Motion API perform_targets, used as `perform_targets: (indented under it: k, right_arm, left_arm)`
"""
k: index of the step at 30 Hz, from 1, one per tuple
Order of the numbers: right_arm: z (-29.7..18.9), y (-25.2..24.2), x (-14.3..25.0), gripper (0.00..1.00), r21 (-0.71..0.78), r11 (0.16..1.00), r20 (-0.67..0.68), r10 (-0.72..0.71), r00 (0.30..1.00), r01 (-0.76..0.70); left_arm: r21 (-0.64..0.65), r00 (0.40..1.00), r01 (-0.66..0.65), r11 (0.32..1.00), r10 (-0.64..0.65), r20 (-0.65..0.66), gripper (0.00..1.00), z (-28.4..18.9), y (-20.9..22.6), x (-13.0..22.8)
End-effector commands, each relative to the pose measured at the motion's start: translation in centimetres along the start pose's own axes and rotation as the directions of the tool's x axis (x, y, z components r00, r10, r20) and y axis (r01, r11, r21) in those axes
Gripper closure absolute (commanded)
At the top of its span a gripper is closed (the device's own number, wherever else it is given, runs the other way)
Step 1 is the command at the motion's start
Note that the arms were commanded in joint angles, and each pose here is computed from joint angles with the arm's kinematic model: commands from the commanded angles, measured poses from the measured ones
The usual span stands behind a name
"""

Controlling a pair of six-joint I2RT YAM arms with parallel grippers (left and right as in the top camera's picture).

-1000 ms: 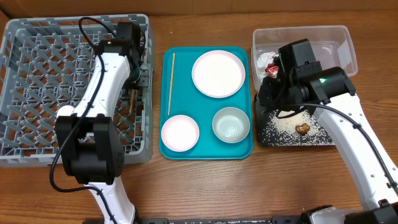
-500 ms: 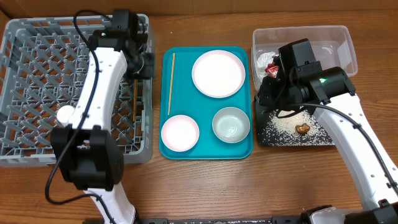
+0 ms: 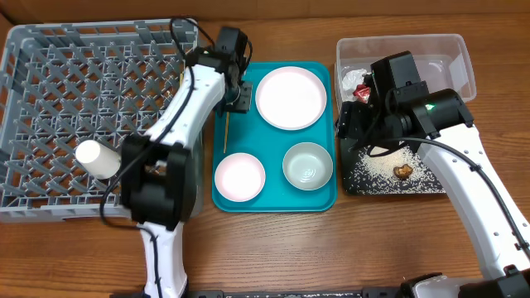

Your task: Sort waste into correct bins and load items into the dishwasher

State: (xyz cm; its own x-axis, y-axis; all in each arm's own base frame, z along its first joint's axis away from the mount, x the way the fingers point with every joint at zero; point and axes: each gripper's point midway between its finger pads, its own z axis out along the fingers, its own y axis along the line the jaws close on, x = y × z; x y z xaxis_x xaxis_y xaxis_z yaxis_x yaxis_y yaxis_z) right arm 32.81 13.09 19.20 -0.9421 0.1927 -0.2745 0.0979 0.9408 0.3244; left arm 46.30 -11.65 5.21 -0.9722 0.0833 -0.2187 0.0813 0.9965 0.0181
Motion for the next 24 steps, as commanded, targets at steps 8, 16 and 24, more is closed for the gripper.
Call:
perform_targets:
  k: [8, 16, 24]
  right_arm:
    - [-0.4, 0.2, -0.3, 0.27, -0.011, 1.000, 0.014, -0.003, 1.000, 0.003]
    - [-0.4, 0.2, -0.3, 0.27, -0.011, 1.000, 0.013, -0.003, 1.000, 0.003]
    - [-0.4, 0.2, -0.3, 0.00, -0.011, 1.000, 0.013, -0.003, 1.000, 0.003]
  left_arm:
    - [-0.042, 0.998, 0.045, 0.998, -0.047, -0.050, 0.77, 4.3, 1.2, 0.5]
    - [0.021, 0.995, 0.051, 0.998, -0.049, -0.083, 0.96, 3.6, 0.2, 1.0]
    - [0.057, 0.994, 0.091, 0.994, -0.094, 0.058, 0.96, -8.1, 1.8, -1.1]
